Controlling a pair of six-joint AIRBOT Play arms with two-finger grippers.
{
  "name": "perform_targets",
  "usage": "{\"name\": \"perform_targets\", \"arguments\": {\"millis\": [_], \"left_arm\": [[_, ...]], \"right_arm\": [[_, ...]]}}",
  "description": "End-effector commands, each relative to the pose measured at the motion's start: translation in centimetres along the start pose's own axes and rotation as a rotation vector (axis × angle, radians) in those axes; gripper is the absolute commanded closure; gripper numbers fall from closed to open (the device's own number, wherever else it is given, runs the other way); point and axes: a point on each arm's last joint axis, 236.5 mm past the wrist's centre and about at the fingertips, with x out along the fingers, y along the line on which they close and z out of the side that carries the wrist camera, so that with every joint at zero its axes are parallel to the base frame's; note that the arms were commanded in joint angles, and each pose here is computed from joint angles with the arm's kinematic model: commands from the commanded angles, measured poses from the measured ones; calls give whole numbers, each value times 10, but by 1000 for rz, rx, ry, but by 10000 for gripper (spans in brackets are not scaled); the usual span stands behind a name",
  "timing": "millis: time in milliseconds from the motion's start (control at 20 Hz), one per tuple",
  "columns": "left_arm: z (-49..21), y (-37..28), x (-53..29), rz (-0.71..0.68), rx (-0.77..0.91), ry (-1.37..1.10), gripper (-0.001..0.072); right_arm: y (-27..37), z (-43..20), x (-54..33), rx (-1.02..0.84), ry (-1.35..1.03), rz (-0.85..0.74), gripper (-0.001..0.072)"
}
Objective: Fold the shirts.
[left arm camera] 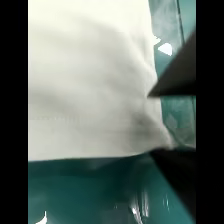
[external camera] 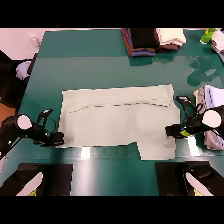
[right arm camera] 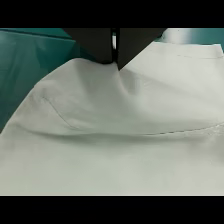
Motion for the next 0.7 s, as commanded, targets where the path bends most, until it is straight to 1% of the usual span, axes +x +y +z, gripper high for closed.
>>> {"name": "perform_targets", "arguments": {"millis": [0,100,200,300,450,550,650], "left_arm": [[-8,-4,-1,-14,11,35,683],[-15,-8,-12,-20,45,78,681],[-8,-12,-32,-14,72,46,682],[4,-21,-57,-18,100,-8,682],[34,-34,-95,-24,136,-137,682],[64,-39,-122,-9,157,-266,682],[89,-33,-139,38,168,-370,682]], "right_arm": [[1,3,-9,-6,-57,13,693],[1,-1,-15,-8,-66,16,693],[-2,-12,-16,-9,-31,7,693],[-2,-12,-23,-11,-53,12,693],[1,7,-49,-19,-139,17,695],[-4,29,-63,-25,-169,-28,695],[-8,56,-71,-44,-191,-76,695]]}}
